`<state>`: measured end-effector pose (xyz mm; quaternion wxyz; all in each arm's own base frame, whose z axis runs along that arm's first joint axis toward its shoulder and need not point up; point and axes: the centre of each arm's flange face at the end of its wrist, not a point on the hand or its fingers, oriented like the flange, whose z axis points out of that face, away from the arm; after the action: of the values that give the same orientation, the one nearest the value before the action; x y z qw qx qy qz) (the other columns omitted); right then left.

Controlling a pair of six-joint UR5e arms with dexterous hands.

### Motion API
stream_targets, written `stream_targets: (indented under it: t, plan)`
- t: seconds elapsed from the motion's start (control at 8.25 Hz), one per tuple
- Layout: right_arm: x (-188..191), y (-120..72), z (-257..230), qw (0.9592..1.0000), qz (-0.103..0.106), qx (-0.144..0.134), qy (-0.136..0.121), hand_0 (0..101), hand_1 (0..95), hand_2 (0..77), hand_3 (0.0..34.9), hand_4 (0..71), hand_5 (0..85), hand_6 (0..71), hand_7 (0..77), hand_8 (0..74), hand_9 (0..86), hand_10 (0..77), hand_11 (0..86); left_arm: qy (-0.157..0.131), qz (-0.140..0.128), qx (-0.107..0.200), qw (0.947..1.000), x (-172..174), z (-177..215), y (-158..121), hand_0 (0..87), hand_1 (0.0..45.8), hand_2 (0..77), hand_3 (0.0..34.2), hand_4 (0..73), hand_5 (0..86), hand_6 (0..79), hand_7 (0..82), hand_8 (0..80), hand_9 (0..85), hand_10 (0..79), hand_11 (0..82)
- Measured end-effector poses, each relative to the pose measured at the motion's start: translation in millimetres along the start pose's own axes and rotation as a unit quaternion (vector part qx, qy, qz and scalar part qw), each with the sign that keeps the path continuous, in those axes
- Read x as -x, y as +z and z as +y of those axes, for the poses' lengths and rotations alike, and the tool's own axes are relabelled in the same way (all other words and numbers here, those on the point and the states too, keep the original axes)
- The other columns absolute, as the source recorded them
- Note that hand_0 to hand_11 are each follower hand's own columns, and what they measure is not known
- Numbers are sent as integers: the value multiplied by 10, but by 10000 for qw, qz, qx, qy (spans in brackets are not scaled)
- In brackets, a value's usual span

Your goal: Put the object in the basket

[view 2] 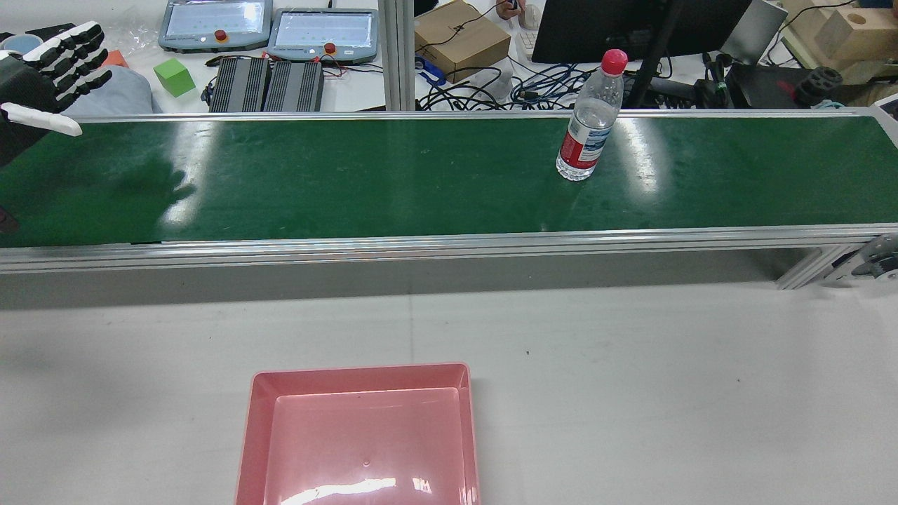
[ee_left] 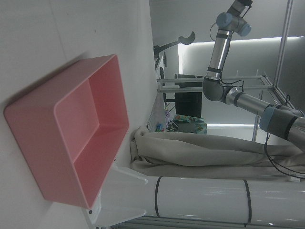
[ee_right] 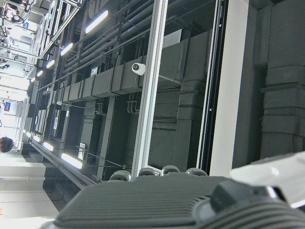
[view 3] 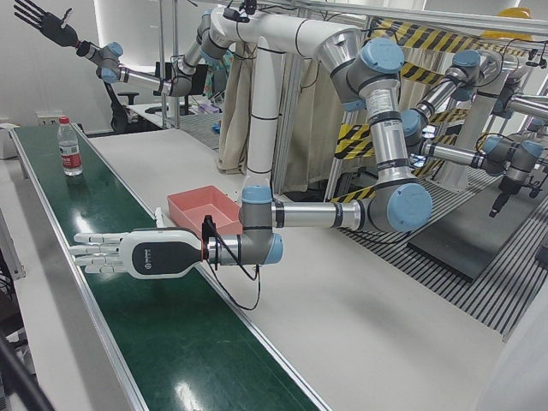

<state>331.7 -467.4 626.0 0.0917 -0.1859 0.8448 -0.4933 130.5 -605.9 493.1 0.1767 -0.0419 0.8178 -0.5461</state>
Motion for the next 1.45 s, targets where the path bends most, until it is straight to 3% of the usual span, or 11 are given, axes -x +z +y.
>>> stream_targets:
  t: [1.09,1.21,1.45]
  plan:
    - [0,1,2,10000,0,3,0,3,0,5,1,5,0,0,5,0,0,0,0,1,-4,-19,10000,6,-17,1,565,169,5,0,5,93,22,0,5,27,33,65]
    - [0,0,-1,10000,0,0,0,3,0,5,1,5,0,0,5,0,0,0,0,4,-4,-21,10000,6,-18,1,563,147,5,0,5,93,22,5,5,27,33,71]
    - [0,-2,-3,10000,0,-2,0,3,0,11,1,5,0,0,5,0,0,5,0,4,-23,-43,10000,36,-50,5,563,169,5,0,5,93,22,0,5,27,33,71]
